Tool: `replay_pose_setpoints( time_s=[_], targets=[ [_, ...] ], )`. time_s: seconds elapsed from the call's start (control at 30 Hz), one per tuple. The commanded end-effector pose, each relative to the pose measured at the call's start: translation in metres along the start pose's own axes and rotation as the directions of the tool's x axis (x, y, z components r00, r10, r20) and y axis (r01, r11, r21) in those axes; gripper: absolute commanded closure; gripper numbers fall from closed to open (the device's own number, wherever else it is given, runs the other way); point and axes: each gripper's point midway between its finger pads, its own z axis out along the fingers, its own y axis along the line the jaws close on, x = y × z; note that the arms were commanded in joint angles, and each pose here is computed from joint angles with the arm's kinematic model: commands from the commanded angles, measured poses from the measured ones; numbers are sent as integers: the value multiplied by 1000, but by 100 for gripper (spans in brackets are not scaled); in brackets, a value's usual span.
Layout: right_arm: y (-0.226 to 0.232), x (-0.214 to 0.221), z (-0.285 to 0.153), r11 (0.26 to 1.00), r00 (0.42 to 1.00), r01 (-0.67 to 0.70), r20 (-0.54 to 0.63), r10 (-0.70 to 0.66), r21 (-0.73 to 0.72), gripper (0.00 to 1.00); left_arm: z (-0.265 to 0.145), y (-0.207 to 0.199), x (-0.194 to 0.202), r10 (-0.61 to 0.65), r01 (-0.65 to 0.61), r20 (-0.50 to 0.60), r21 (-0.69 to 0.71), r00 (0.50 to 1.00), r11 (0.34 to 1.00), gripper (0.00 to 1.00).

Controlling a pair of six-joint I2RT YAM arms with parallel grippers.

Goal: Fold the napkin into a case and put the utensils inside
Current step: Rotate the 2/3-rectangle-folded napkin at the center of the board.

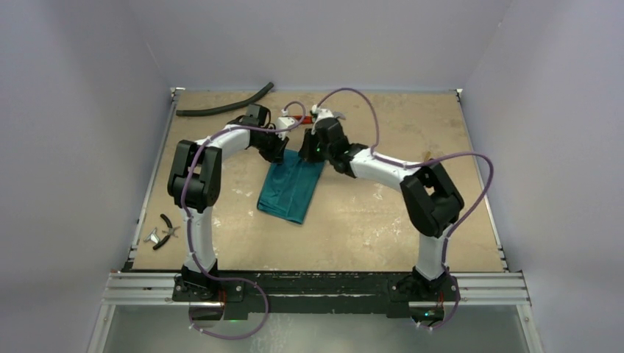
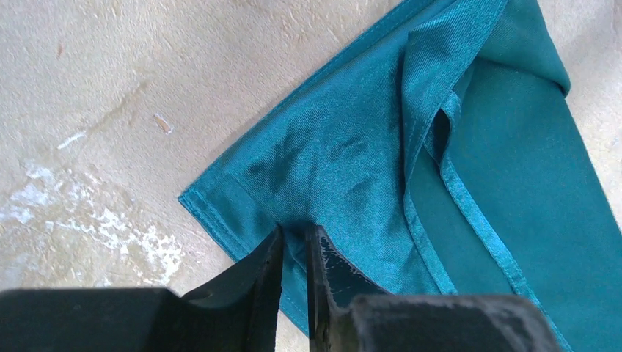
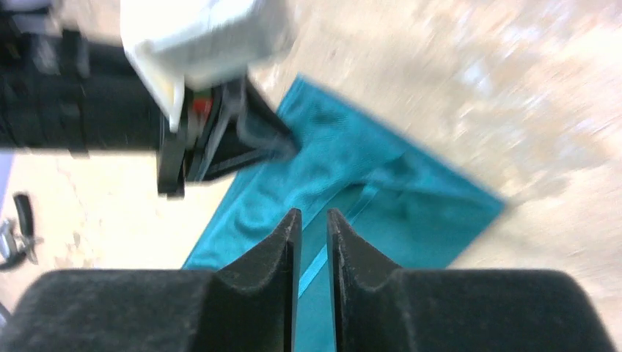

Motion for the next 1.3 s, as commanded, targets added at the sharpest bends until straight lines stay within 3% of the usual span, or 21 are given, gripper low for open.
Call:
replay_pose_setpoints(
  time_s=[0.0,0.17,0.3,0.6,0.73,0.97,1.27],
  targets=[
    [-13,-61,-15,997,996,42,78,-37,-70,80,-22,-4,-28,-18,18,34,10,999,1000,79],
    [0,-60,28,968,987,158,3,-160,-197,89,-60,-10,-65,-17,17,104,7,994,1000,71],
    [13,-52,59,927,970,209,-58,-238,-312,95,-84,-35,-56,-10,5,78,71,997,997,68],
    [23,-26,87,884,963,160,-129,-238,-439,100,-83,-97,66,176,-135,-161,237,971,962,72],
    [15,-11,97,894,959,135,-169,-226,-428,100,-72,-92,92,257,-214,-231,196,938,957,74],
    [-35,-4,102,962,970,94,-192,-146,-258,100,-52,-55,112,297,-289,-339,75,893,954,78],
    [-87,17,46,994,971,82,-221,-95,-70,100,-36,10,80,322,-398,-392,-128,862,909,84]
  ],
)
